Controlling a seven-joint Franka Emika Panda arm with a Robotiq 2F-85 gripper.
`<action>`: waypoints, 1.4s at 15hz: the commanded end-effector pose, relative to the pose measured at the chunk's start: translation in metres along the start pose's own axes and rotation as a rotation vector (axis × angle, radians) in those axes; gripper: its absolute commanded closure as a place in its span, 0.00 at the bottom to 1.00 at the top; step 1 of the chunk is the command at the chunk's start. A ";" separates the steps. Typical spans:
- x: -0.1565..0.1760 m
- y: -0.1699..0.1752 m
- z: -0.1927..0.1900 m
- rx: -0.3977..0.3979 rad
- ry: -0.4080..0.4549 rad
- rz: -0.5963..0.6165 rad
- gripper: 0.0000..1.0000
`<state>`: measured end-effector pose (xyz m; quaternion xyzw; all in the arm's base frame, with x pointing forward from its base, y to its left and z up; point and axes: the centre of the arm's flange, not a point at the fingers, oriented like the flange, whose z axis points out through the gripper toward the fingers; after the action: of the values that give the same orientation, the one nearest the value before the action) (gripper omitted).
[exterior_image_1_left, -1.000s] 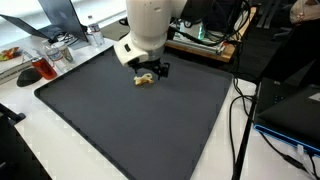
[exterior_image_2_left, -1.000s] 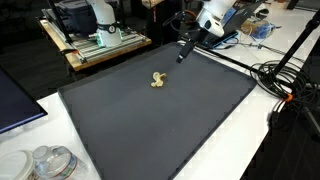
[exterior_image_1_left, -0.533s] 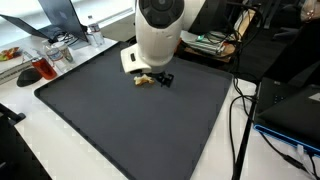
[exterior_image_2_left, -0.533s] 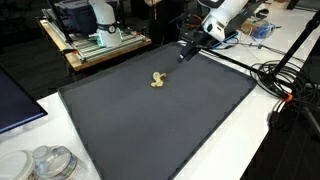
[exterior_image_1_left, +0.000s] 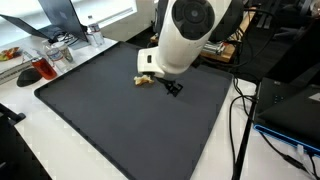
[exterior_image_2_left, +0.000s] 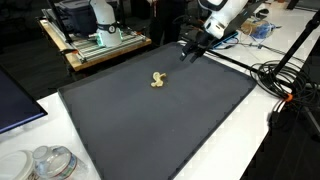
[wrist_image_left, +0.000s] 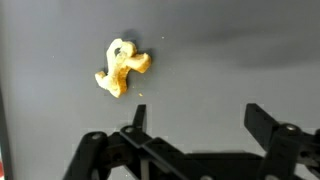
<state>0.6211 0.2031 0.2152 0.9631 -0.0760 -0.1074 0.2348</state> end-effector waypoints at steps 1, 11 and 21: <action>-0.029 -0.008 0.002 -0.037 0.087 0.093 0.00; -0.099 0.013 0.036 -0.007 0.283 0.304 0.00; -0.135 0.093 0.055 0.203 0.389 0.298 0.00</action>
<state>0.4922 0.1561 0.2135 0.9551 -0.1943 0.1054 0.1970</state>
